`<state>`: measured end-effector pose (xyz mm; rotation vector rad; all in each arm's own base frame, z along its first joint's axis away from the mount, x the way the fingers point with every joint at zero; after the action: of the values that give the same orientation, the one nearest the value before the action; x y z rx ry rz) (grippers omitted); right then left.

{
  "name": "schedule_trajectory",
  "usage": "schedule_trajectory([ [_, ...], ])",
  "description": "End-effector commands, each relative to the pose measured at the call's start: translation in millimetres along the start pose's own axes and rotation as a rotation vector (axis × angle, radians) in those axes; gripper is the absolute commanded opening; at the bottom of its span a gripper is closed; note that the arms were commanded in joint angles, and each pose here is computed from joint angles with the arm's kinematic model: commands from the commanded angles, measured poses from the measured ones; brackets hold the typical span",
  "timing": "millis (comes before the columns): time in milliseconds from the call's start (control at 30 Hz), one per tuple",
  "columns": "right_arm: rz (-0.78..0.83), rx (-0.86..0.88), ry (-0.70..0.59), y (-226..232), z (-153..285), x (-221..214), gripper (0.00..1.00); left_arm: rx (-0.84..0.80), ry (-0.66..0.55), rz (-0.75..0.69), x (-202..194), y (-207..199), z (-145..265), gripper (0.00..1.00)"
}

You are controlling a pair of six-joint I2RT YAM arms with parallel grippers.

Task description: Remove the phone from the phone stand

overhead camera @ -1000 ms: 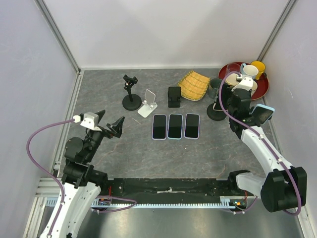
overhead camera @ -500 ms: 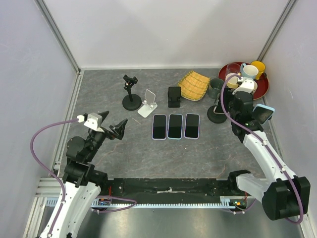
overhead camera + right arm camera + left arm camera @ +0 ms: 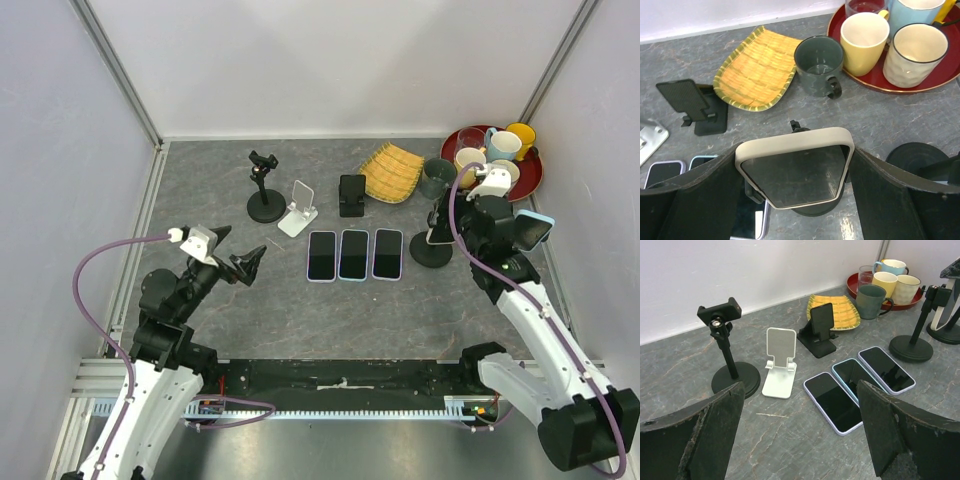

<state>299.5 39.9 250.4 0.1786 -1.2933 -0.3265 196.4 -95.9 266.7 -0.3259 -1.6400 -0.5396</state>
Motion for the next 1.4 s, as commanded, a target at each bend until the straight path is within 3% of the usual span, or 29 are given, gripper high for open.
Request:
schedule_trajectory([
  [0, -0.05, 0.145, -0.222, 33, 31, 67, 0.0, -0.055, -0.056, -0.048, 10, -5, -4, 1.0],
  [567, 0.038, 0.526, -0.071, 80, 89, 52, 0.0, -0.192, -0.051, -0.076, 4, -22, -9, 1.0],
  [900, 0.1, 0.928, 0.062, 149, 116, 19, 0.0, -0.272, -0.035, -0.068, -1, -32, -12, 1.0],
  [1100, 0.104, 1.147, 0.044, 196, 137, 5, 0.0, -0.279, -0.019, -0.07, -5, -32, -14, 1.0],
  [1367, 0.187, 1.312, 0.092, 233, 151, -37, 0.03, -0.302, -0.013, -0.072, -7, -35, -14, 1.0],
])
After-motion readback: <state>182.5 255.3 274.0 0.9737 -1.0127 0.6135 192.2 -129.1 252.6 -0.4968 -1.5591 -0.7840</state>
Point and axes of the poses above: each gripper's point midway between its finger pads, its own z axis back along the fingers, its own y axis along the line the jaws close on, x = y × z, the point moved 4 cm from there along z, back along the fingers, and after that the axes turned 10 degrees about -z, right-handed, at the moved point
